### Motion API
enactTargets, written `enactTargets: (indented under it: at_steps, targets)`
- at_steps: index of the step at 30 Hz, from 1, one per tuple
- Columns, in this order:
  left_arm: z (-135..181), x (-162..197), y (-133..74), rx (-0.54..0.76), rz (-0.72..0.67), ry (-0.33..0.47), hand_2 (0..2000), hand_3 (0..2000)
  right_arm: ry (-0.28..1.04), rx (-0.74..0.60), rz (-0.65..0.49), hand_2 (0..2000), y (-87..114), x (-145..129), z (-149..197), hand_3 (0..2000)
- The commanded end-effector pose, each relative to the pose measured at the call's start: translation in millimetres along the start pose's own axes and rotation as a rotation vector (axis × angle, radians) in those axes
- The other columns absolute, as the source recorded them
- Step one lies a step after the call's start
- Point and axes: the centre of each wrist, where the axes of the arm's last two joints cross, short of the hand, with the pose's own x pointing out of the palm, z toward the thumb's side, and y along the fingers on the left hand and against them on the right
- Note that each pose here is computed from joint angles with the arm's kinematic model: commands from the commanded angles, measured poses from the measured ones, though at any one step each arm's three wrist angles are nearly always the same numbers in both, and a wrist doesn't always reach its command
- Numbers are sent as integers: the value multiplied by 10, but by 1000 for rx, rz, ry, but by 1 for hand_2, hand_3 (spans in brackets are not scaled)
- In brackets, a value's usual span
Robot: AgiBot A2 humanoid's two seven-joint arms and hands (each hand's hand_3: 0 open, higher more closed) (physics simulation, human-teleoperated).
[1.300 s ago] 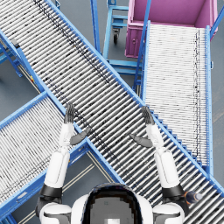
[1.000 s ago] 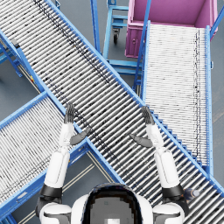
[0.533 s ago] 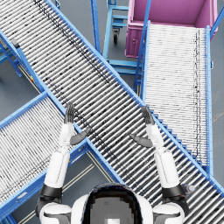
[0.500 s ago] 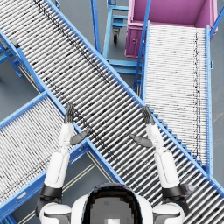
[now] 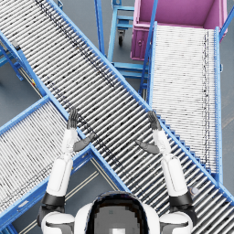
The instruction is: Pick up the oil and place it on the left assembly line, put the cola on the right, and keep Sprite still
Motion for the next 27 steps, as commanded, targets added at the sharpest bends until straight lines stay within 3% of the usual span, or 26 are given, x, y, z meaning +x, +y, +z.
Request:
enactTargets:
  at_steps: [1, 27]
  targets:
    - [0, 0, 0, 0, 0, 0, 0, 0, 0, 0, 0, 0, 0, 0, 0, 0]
    - [0, 0, 0, 0, 0, 0, 0, 0, 0, 0, 0, 0, 0, 0, 0, 0]
